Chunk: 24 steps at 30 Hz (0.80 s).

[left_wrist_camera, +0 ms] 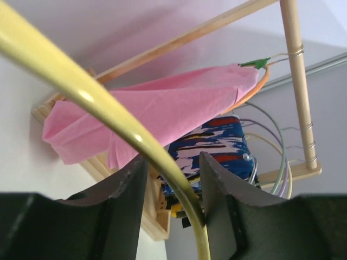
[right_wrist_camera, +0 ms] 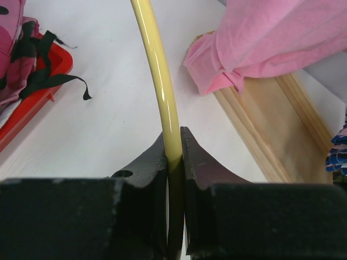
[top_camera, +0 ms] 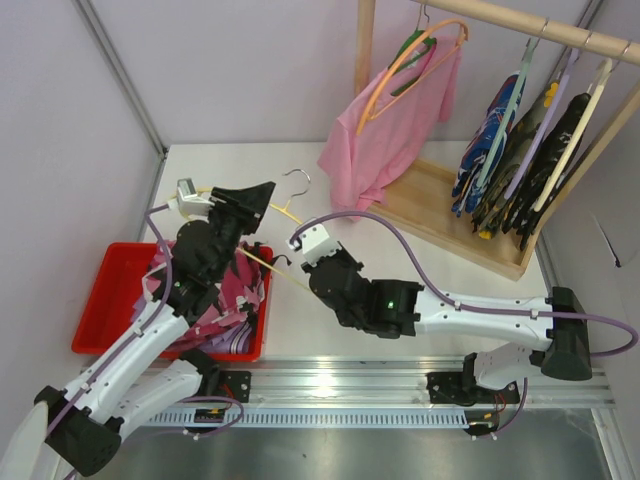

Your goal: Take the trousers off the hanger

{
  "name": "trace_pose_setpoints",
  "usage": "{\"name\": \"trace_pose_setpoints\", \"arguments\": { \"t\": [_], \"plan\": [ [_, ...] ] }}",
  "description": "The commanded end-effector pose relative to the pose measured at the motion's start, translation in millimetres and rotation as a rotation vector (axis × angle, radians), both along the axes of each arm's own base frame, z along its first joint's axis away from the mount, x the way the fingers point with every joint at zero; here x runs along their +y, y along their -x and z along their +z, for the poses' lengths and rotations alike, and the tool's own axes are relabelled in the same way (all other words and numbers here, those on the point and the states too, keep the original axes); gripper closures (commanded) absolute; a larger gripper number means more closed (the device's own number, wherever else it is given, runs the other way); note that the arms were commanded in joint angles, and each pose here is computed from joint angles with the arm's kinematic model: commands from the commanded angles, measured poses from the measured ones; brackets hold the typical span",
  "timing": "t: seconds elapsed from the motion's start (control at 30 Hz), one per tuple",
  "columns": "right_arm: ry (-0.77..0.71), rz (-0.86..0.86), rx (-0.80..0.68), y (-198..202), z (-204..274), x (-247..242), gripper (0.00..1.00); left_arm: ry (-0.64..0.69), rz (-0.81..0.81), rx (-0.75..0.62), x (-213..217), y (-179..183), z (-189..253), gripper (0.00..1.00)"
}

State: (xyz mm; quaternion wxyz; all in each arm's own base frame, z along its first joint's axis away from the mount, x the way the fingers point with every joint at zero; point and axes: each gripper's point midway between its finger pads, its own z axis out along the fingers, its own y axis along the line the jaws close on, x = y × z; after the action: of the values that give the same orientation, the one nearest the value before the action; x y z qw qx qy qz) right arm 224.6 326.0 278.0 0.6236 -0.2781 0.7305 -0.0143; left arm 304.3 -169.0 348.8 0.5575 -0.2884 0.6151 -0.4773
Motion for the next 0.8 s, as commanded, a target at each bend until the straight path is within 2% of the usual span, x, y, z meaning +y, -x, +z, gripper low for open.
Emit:
{"name": "trace_pose_setpoints", "arguments": {
  "t": [0.0, 0.03, 0.1, 0.17, 0.23, 0.3, 0.4, 0.47, 0.5, 0.6, 0.63, 0.77],
  "plan": [
    [-0.154, -0.058, -0.062, -2, 37, -4, 1.0, 0.093, 0.037, -0.031, 5, -8, 14, 0.59],
    [-0.142, -0.059, -0.062, -2, 35, -3, 1.0, 0.097, 0.03, -0.042, 3, -8, 18, 0.68],
    [-0.121, -0.046, -0.052, -1, 31, -1, 1.0, 0.101, 0.021, -0.064, 1, -9, 23, 0.76],
    [-0.136, -0.017, -0.009, 2, 29, 0, 0.96, 0.081, 0.006, -0.077, -3, -11, 22, 0.86],
    [-0.19, 0.086, 0.076, 7, 28, 11, 0.9, 0.078, -0.024, -0.103, -6, -11, 21, 0.98],
    [-0.258, 0.188, 0.13, 19, 37, 16, 0.86, 0.08, -0.056, -0.177, -8, -7, 31, 0.99],
    [-0.336, 0.228, 0.165, 26, 48, 9, 0.82, 0.078, -0.076, -0.213, -10, -4, 34, 1.0],
    [-0.387, 0.274, 0.201, 30, 51, 9, 0.74, 0.084, -0.085, -0.229, -11, -1, 32, 1.0],
    [-0.418, 0.306, 0.207, 33, 59, 6, 0.63, 0.087, -0.092, -0.246, -11, 0, 34, 1.0],
    [-0.477, 0.422, 0.263, 42, 62, 8, 0.44, 0.082, -0.136, -0.313, -18, 7, 46, 1.0],
    [-0.495, 0.461, 0.294, 48, 61, 11, 0.4, 0.074, -0.166, -0.342, -23, 10, 54, 1.0],
    [-0.545, 0.535, 0.331, 52, 66, 11, 0.37, 0.076, -0.193, -0.377, -26, 14, 60, 1.0]
  ]
}}
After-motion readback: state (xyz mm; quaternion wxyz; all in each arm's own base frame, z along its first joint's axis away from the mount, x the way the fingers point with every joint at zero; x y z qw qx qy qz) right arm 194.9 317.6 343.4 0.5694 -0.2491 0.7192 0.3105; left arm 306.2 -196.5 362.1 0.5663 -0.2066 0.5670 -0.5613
